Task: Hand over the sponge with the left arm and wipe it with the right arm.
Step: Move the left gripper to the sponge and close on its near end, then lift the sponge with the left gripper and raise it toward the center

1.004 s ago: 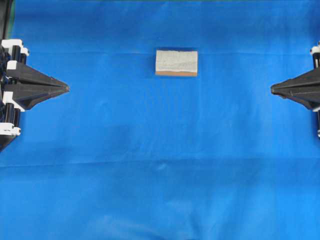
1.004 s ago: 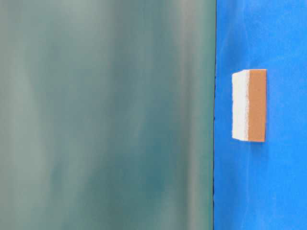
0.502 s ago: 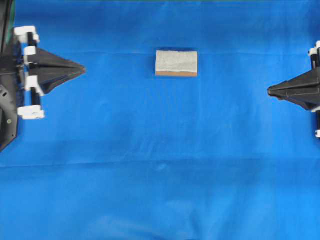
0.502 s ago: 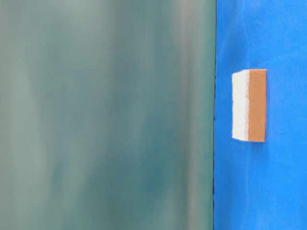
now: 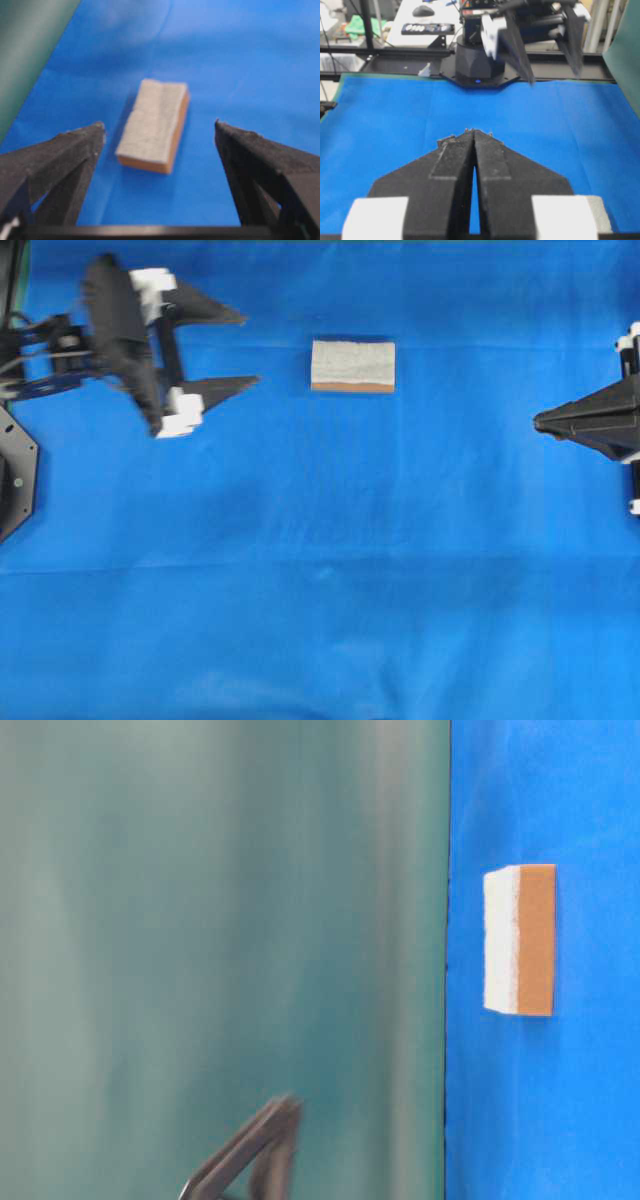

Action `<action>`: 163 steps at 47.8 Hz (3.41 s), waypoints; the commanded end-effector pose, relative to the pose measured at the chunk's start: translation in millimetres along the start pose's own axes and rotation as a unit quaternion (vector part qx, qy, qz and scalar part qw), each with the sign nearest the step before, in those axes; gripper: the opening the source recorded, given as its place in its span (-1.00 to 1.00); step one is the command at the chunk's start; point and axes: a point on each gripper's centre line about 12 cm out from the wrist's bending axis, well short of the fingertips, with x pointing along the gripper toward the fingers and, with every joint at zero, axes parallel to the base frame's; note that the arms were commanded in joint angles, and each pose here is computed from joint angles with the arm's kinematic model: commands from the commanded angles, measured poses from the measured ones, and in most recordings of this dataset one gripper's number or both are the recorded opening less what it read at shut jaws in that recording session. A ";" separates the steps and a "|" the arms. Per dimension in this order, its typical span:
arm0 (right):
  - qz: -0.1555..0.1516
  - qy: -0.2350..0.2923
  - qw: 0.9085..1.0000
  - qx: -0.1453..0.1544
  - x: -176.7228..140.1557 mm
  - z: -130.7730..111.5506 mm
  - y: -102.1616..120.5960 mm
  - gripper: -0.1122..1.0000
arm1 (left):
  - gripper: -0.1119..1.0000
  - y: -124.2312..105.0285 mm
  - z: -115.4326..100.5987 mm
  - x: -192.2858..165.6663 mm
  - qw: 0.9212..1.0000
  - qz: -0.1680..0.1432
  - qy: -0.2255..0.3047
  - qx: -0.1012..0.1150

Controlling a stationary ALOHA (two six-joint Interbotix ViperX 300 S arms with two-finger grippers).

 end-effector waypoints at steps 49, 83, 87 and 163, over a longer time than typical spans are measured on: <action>-0.008 0.017 1.000 0.003 10.5 -4.9 -3.2 -0.76 | 0.88 28.2 -105.6 152.7 0.986 0.015 0.167 0.005; -0.019 0.025 0.999 0.004 13.0 -9.1 -8.1 -0.76 | 0.06 25.4 -95.2 146.1 0.982 0.007 0.190 -0.003; -0.020 0.028 0.999 0.004 13.7 -10.1 -8.5 -0.76 | 0.06 26.7 -82.1 140.3 0.983 0.009 0.184 -0.010; -0.006 0.086 0.995 0.045 79.0 -15.0 -1.2 -0.71 | 0.06 -100.0 22.5 51.1 0.981 -0.132 0.132 -0.052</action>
